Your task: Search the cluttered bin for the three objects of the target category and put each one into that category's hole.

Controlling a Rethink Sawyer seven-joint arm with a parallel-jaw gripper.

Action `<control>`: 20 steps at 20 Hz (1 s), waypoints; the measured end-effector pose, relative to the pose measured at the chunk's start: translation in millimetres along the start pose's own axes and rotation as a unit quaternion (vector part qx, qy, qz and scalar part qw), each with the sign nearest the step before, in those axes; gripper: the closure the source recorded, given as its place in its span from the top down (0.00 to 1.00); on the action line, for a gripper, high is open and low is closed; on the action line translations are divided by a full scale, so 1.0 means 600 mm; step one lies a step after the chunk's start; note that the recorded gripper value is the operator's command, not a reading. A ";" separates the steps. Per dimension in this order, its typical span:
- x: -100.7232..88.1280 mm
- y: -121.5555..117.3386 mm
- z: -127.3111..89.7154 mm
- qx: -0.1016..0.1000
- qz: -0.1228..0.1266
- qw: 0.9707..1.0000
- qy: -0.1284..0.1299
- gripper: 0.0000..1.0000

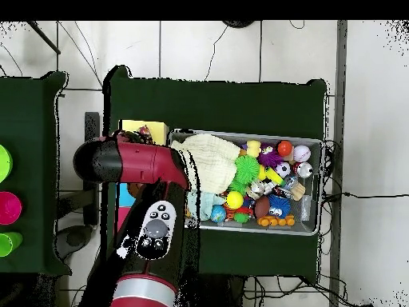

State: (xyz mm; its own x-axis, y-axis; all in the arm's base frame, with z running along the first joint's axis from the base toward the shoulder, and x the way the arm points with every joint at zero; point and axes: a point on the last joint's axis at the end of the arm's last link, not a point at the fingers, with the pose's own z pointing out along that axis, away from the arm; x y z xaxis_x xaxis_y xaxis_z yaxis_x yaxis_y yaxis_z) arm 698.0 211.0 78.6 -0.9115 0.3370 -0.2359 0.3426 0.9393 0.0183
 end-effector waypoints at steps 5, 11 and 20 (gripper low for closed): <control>-0.003 -0.006 -0.001 0.003 0.001 1.000 -0.002 0.00; -0.004 -0.008 -0.001 0.005 0.001 1.000 -0.003 0.00; -0.005 -0.008 -0.003 0.005 0.000 1.000 -0.004 1.00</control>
State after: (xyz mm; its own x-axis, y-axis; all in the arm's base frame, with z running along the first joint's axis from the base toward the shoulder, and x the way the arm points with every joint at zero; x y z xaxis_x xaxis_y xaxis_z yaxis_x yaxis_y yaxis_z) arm 698.9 205.5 81.4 -0.9095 0.3374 -0.2430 0.3456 0.9383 0.0093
